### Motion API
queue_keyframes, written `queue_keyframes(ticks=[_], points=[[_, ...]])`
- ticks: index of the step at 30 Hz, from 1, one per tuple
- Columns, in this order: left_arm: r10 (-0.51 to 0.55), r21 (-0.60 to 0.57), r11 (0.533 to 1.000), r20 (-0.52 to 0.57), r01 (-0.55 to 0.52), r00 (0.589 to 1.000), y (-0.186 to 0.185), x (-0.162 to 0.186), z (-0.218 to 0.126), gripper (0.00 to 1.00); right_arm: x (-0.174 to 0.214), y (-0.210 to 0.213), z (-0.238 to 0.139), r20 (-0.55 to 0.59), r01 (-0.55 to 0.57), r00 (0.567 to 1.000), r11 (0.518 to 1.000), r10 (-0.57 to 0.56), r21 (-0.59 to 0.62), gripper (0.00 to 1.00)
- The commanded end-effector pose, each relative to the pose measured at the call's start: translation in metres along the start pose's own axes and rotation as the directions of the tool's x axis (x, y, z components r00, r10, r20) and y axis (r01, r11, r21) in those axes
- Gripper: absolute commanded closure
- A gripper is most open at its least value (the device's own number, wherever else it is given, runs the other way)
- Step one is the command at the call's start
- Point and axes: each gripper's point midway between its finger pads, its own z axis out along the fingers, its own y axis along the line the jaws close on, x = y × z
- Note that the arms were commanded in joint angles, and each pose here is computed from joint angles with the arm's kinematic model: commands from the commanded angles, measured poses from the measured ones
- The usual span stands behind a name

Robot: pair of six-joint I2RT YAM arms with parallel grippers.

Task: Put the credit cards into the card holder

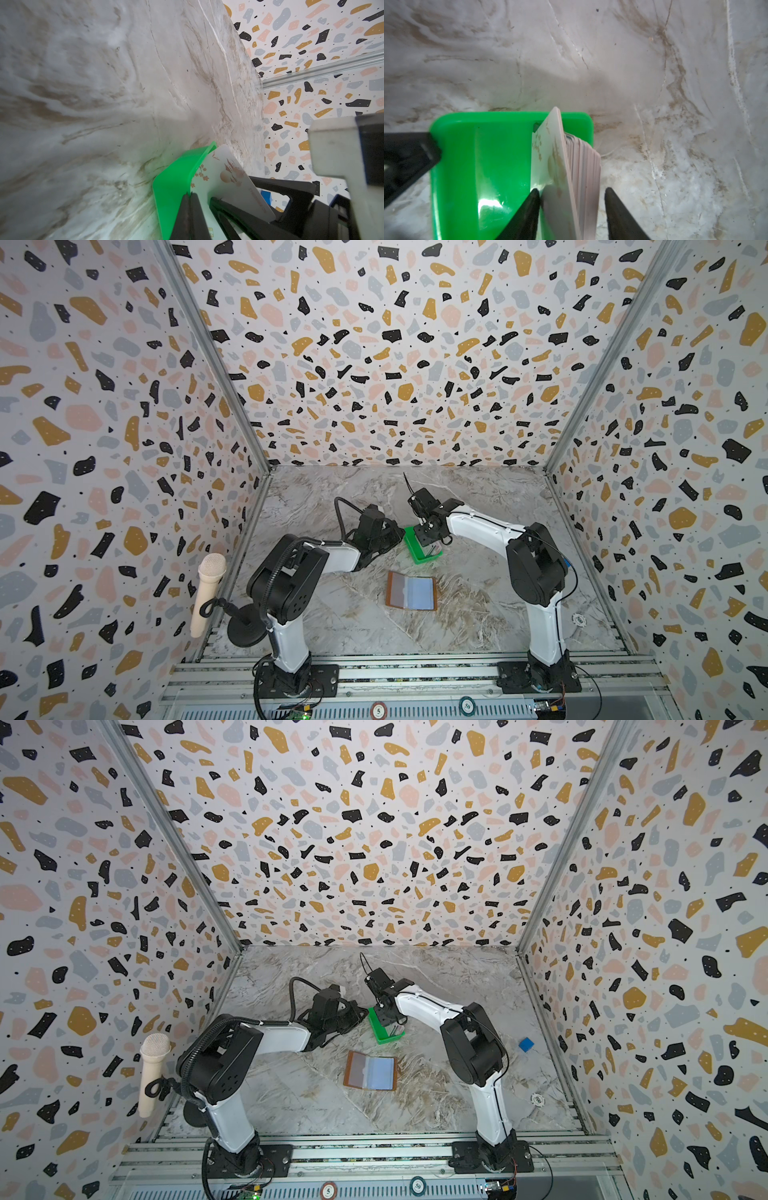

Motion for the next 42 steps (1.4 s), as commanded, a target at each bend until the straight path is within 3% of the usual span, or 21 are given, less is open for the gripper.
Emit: queue_keyframes(ticks=[1, 4, 11, 14, 21, 24, 33, 34, 38, 42], points=[[0.014, -0.01, 1.0, 0.012, -0.014, 1.0, 0.005, -0.003, 0.002, 1.0, -0.012, -0.014, -0.028, 0.04, -0.007, 0.999, 0.999, 0.005, 0.041, 0.51], [0.014, -0.009, 1.0, 0.012, -0.014, 1.0, 0.004, -0.003, 0.002, 1.0, -0.014, -0.008, -0.034, 0.055, -0.007, 0.998, 1.0, 0.006, 0.012, 0.49], [0.014, -0.003, 1.0, 0.014, -0.014, 1.0, 0.003, -0.004, 0.002, 1.0, -0.016, -0.001, -0.048, 0.078, -0.024, 0.997, 0.999, 0.027, -0.043, 0.26], [0.012, -0.003, 1.0, 0.012, -0.012, 1.0, 0.003, -0.003, 0.002, 1.0, -0.02, -0.002, -0.051, 0.09, -0.029, 0.995, 0.998, 0.033, -0.047, 0.24], [0.013, 0.002, 1.0, 0.012, -0.013, 1.0, 0.002, -0.003, 0.002, 1.0, -0.022, 0.005, -0.043, 0.062, -0.025, 0.998, 0.994, 0.032, -0.109, 0.37], [0.01, 0.001, 1.0, 0.008, -0.01, 1.0, 0.003, -0.002, 0.002, 1.0, -0.019, 0.006, -0.038, 0.043, -0.024, 0.999, 0.993, 0.029, -0.114, 0.47], [0.009, 0.004, 1.0, 0.006, -0.009, 1.0, 0.004, -0.001, 0.003, 1.0, -0.014, 0.016, -0.033, 0.032, -0.023, 0.999, 0.986, 0.028, -0.166, 0.57], [0.008, 0.004, 1.0, 0.007, -0.008, 1.0, 0.004, -0.001, 0.003, 1.0, -0.014, 0.017, -0.032, 0.031, -0.022, 0.999, 0.986, 0.027, -0.165, 0.55], [0.007, 0.008, 1.0, 0.006, -0.007, 1.0, 0.004, 0.0, 0.003, 1.0, -0.009, 0.013, -0.02, 0.025, -0.025, 0.999, 0.993, 0.028, -0.112, 0.26], [0.007, 0.006, 1.0, 0.004, -0.007, 1.0, 0.004, 0.001, 0.003, 1.0, -0.01, 0.01, -0.007, 0.015, -0.019, 1.0, 0.997, 0.02, -0.077, 0.2]])
